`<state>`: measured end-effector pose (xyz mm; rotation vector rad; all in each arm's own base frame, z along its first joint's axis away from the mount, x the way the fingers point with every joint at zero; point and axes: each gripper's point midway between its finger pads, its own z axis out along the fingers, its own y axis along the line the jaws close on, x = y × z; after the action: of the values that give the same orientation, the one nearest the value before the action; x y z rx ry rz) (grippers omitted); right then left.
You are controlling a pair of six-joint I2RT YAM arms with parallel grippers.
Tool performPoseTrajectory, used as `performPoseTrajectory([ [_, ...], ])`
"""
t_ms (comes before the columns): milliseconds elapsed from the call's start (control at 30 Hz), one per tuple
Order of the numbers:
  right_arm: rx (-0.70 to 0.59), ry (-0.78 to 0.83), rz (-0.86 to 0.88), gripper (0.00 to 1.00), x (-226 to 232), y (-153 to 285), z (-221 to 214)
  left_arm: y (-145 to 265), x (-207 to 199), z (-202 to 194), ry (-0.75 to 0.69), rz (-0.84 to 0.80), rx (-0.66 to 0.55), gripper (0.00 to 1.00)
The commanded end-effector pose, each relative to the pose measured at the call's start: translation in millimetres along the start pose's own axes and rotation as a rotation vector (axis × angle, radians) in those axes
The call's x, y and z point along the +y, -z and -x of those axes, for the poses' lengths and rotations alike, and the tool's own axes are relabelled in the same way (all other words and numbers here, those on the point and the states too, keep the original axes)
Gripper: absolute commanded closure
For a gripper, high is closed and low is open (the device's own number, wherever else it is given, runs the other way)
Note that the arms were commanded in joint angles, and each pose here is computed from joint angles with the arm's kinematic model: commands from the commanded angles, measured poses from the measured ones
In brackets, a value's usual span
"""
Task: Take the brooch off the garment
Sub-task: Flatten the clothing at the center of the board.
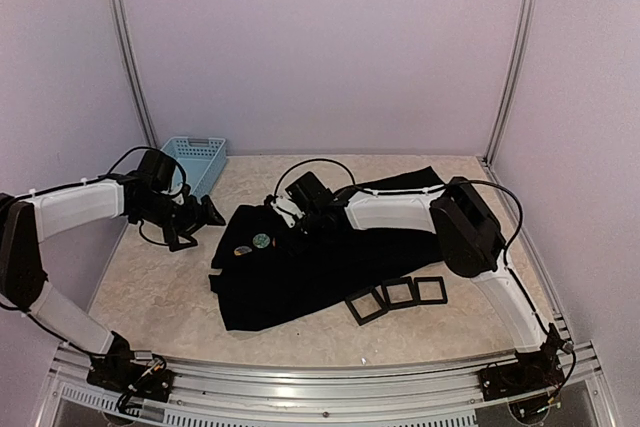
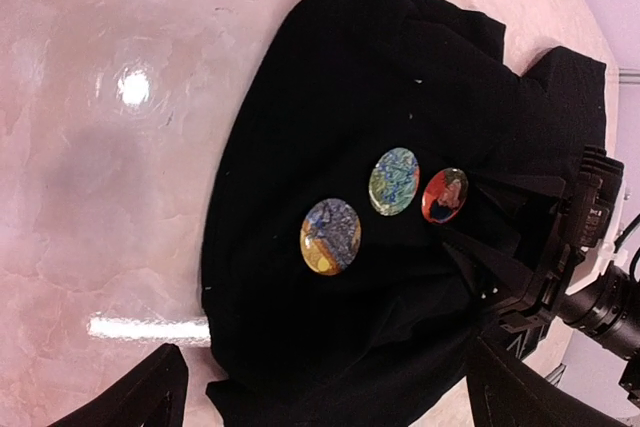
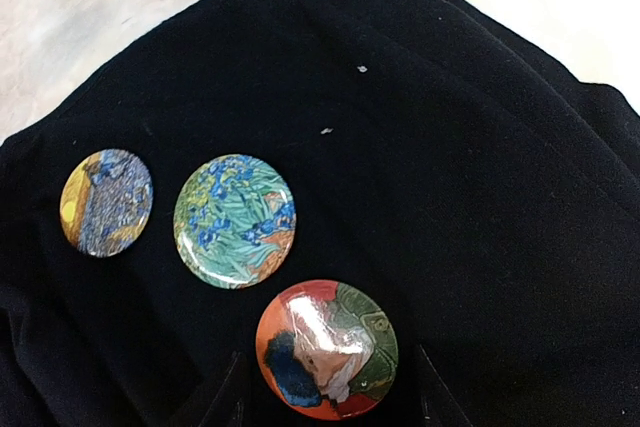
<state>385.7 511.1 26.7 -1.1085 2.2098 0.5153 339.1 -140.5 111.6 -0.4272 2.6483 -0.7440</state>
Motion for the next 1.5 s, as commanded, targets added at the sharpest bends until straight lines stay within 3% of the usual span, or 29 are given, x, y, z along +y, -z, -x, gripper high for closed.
performPoseTrajectory([
  [0, 0.194, 0.005, 0.017, 0.46, 5, 5, -70, 9, 8, -17, -0.018, 0.015, 0.009, 0.05],
  [200, 0.172, 0.017, -0.016, 0.44, 0, 21, -63, 20, 5, -25, -0.023, -0.023, -0.013, 0.04],
  [467, 0.089, -0.076, -0.078, 0.24, -12, 28, -13, -6, -2, -7, -0.011, -0.045, 0.035, 0.03],
  [767, 0.133, -0.036, -0.13, 0.22, -22, 19, -15, -44, -11, 14, -0.091, -0.039, 0.054, 0.03],
  [1133, 0.136, -0.041, -0.145, 0.23, -22, 22, -17, -88, 4, 22, -0.192, 0.105, 0.096, 0.32],
  [1467, 0.127, -0.046, -0.138, 0.23, -16, 25, -14, -112, 14, 13, -0.199, 0.16, 0.127, 0.48],
])
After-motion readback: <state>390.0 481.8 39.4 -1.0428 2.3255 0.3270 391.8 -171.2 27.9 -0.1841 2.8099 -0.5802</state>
